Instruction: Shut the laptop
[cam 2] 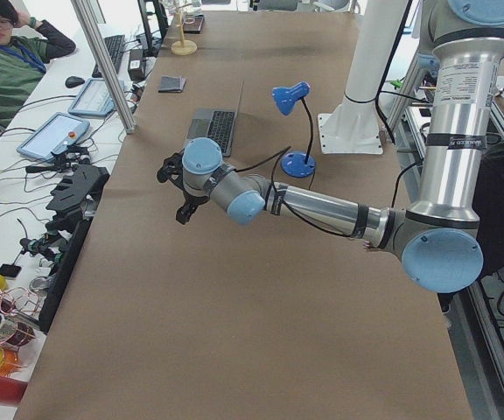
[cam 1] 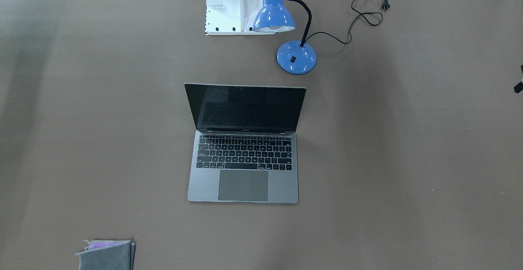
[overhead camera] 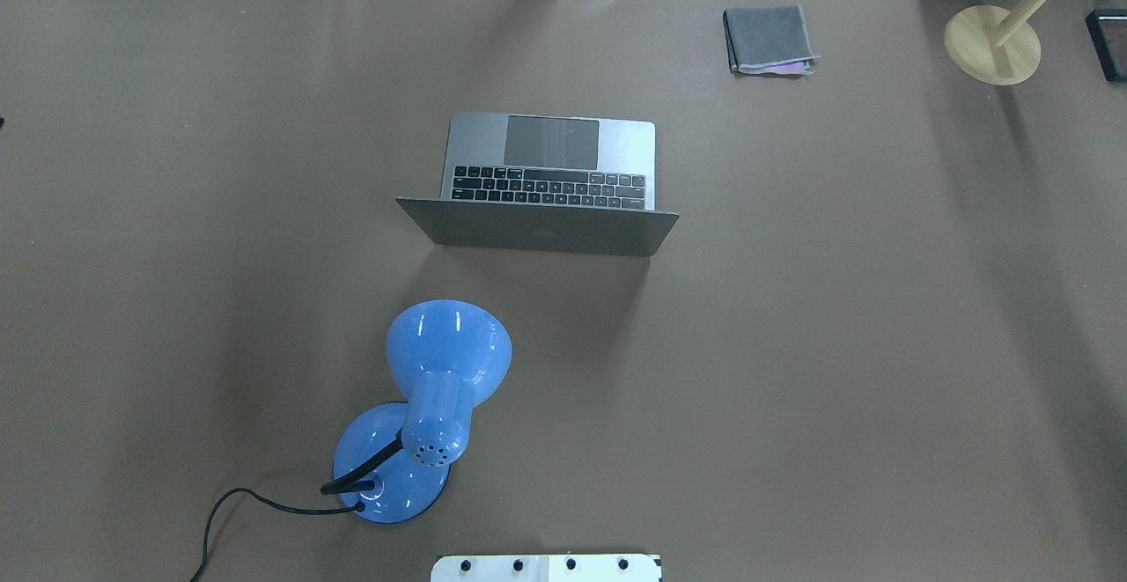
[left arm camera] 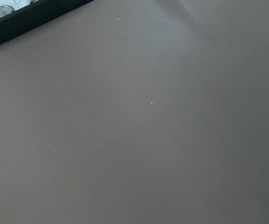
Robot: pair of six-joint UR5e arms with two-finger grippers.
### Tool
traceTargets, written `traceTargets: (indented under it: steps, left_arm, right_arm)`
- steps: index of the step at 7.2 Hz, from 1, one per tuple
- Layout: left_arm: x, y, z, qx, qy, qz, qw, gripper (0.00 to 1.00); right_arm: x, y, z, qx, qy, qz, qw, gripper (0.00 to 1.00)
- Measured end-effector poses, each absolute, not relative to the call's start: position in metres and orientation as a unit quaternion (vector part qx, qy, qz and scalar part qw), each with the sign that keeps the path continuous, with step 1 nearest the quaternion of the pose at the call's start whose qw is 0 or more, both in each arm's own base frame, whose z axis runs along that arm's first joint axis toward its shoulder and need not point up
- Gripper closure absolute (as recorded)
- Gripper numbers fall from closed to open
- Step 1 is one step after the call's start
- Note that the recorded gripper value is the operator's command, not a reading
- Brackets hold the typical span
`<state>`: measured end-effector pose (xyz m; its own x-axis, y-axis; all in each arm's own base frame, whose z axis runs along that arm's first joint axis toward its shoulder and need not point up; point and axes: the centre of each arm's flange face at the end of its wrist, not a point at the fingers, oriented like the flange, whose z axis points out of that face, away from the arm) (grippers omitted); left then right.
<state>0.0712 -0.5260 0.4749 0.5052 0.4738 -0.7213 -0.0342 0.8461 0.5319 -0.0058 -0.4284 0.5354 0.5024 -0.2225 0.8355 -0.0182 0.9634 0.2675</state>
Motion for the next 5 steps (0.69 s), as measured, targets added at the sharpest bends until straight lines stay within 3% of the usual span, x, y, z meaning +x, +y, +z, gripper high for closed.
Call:
traceTargets:
  steps: [2,3,4,5]
  left_arm:
    - [0.124,-0.513,0.448,0.221,0.525,0.127,0.812,0.04]
    - [0.147,-0.506,0.432,0.214,0.552,0.116,0.797,0.4]
    - [0.167,-0.499,0.417,0.202,0.577,0.105,0.784,0.93]
    - [0.189,-0.494,0.399,0.19,0.6,0.099,0.771,1.0]
  right_arm:
    - [-0.05,-0.425,0.507,0.113,-0.532,-0.024,0.839,0.43]
    - [-0.071,-0.422,0.492,0.105,-0.551,-0.01,0.828,0.77]
    - [-0.088,-0.421,0.477,0.097,-0.569,-0.003,0.817,1.0]
    - [-0.104,-0.42,0.463,0.089,-0.583,0.001,0.808,1.0]
